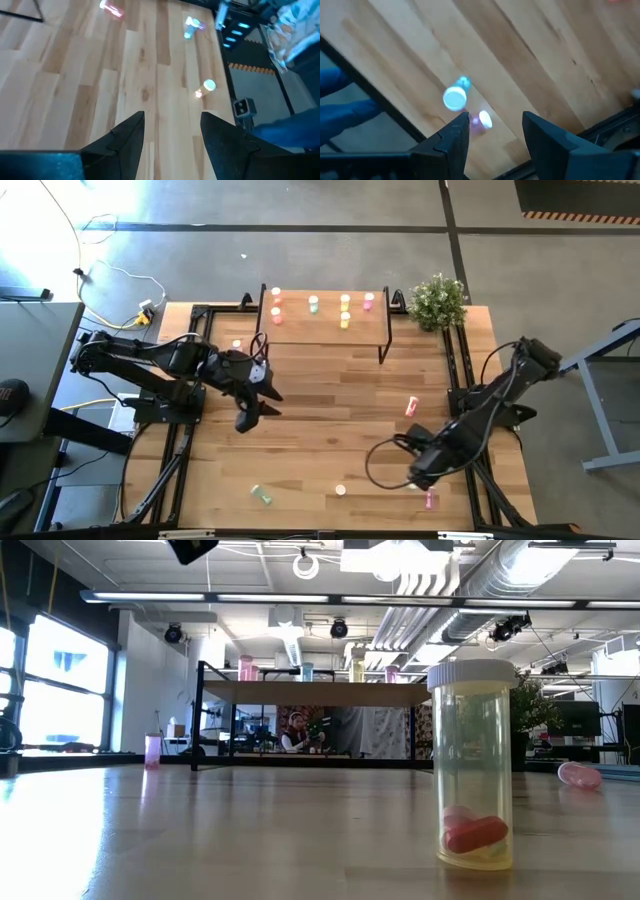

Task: Pick and place medicine bottles onto shelf by color
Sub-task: Put the right blue pill bottle on the shelf aligned with the other blue pill bottle

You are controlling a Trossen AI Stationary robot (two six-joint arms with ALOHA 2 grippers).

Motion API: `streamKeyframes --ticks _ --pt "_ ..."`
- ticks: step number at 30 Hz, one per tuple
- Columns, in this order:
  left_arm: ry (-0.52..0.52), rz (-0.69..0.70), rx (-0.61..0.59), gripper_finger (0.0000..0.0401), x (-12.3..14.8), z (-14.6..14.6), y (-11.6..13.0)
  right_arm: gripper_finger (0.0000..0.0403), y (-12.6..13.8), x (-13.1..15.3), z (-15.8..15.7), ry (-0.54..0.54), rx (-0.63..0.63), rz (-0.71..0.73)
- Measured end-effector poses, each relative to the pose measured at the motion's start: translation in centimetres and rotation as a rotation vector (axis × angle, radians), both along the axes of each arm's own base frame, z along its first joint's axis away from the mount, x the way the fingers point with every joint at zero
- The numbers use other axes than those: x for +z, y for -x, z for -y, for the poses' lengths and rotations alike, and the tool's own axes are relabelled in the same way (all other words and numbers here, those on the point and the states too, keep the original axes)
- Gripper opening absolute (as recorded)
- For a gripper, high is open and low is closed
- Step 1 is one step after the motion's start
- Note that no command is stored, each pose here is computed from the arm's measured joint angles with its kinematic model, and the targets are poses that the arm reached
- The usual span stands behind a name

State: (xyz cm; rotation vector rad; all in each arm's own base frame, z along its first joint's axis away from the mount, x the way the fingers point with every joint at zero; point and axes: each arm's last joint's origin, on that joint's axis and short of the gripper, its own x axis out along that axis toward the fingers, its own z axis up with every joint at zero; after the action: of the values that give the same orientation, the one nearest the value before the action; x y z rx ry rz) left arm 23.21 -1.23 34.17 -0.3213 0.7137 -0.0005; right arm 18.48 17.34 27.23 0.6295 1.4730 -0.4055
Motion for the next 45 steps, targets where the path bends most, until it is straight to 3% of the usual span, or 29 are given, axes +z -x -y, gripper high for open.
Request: streamKeyframes --ticks 5,11,19,26,45 --pt "0.027 0.001 0.048 0.0184 0.0 -0.1 0.0 0.0174 1.7 -0.6 0.1 -0.048 0.039 0.045" --pt "0.047 -0.001 0.132 0.0184 0.0 -0.2 -0.1 0.0174 1.7 -1.4 -1.5 -0.083 0.118 0.098" --pt "0.066 -0.002 0.153 0.0184 0.0 -0.2 -0.1 0.0174 0.6 -3.3 -3.0 -0.013 0.123 0.142" --pt "0.075 -0.002 0.184 0.0184 0.0 -0.3 -0.1 0.0174 -0.2 -5.4 -4.0 0.010 0.079 0.074" --pt "0.080 -0.001 0.217 0.0184 0.0 -0.3 -0.1 0.0173 -1.3 -8.4 -5.3 0.035 0.109 0.031"
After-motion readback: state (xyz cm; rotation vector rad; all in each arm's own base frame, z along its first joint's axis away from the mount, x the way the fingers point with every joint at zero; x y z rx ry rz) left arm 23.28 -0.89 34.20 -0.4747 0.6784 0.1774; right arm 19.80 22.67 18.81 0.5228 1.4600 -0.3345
